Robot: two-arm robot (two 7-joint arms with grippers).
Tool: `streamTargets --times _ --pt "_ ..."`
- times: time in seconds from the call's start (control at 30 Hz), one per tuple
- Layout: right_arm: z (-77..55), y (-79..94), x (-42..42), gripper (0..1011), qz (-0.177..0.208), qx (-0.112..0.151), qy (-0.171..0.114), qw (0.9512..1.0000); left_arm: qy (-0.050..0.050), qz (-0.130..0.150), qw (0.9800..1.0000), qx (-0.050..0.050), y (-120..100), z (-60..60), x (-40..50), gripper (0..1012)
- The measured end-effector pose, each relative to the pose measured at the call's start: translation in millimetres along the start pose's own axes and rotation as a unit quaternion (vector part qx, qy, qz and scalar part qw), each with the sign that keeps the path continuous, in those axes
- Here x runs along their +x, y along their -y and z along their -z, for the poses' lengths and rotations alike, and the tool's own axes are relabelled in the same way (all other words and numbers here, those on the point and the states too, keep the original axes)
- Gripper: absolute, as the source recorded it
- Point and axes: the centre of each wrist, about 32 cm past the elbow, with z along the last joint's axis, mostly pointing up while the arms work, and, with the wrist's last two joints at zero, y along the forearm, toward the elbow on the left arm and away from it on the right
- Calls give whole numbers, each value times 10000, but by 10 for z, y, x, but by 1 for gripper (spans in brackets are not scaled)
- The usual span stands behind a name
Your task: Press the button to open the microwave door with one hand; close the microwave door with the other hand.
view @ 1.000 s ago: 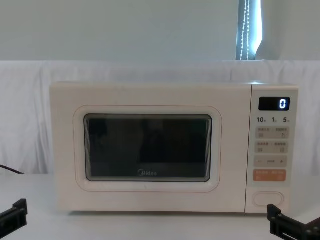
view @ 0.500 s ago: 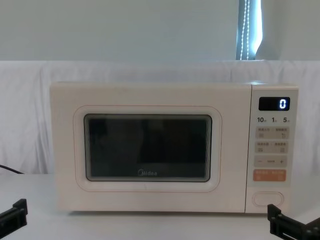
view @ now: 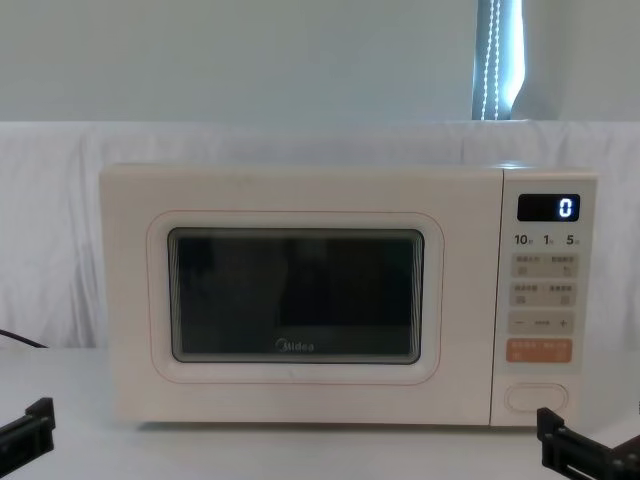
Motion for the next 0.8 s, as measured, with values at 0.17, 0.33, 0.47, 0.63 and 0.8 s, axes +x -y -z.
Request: streamTargets --times 0.17,0.33,0.47,0.63,0.8 --pt "0 0 0 889 0 0 0 10000 0 0 10000 0 0 0 0 1001" --pt "0 0 0 757 0 0 0 10000 0 0 10000 0 0 0 0 1001" --pt "0 0 0 621 0 0 0 10000 0 0 10000 0 0 0 0 1001" --pt "0 0 0 464 0 0 0 10000 0 0 10000 0 0 0 0 1001" --pt "0 0 0 303 0 0 0 10000 0 0 10000 0 0 0 0 1001"
